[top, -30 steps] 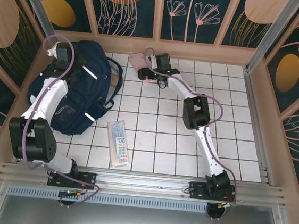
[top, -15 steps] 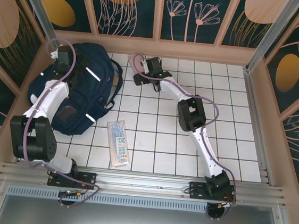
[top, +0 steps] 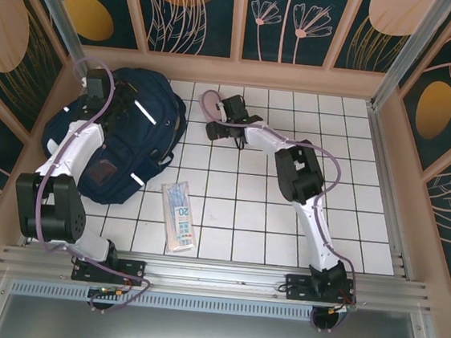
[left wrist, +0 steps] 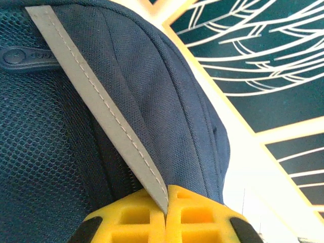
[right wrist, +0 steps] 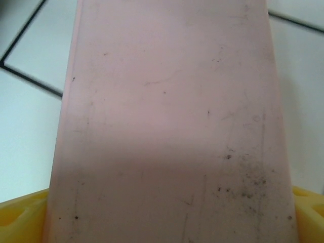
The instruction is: Pack the student bag
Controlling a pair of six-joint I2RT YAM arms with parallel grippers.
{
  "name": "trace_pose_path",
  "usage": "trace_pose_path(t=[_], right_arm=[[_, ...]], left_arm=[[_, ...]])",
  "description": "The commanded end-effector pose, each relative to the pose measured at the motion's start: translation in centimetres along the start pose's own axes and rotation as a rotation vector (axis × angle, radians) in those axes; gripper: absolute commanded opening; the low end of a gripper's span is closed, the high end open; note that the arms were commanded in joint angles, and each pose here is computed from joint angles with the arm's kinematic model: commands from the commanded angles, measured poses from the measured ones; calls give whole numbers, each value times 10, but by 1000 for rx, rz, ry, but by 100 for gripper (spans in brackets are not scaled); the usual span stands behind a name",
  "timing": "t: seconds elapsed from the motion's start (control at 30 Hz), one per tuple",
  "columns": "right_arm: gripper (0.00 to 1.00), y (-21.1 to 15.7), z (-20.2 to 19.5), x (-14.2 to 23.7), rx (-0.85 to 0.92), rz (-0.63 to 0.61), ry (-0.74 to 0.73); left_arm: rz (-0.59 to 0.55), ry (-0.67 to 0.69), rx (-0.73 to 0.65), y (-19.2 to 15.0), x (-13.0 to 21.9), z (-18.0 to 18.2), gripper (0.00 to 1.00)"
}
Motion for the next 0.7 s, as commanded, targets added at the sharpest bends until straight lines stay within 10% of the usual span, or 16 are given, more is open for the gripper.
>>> trace_pose_path(t=[0.0,0.67], right_arm=[[65,-7,-18,29,-131,14,-29],[64,-104,-125,193,-595,-177,-237]], left_arm=[[20,-194,-65,12,0,-49,0],[539,-429,-698,-181,-79,-222,0]])
Point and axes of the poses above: each hand's point on the last joint's axis, 136 mm out from that joint toward the fingers, its own x axis back along the fingers, its own z axis along the line the jaws close on, y = z × x, the point moved 1 cm from there along x, back along the fingers, and after that the axes turned 6 degrees about -x, right-handed, at the moved point
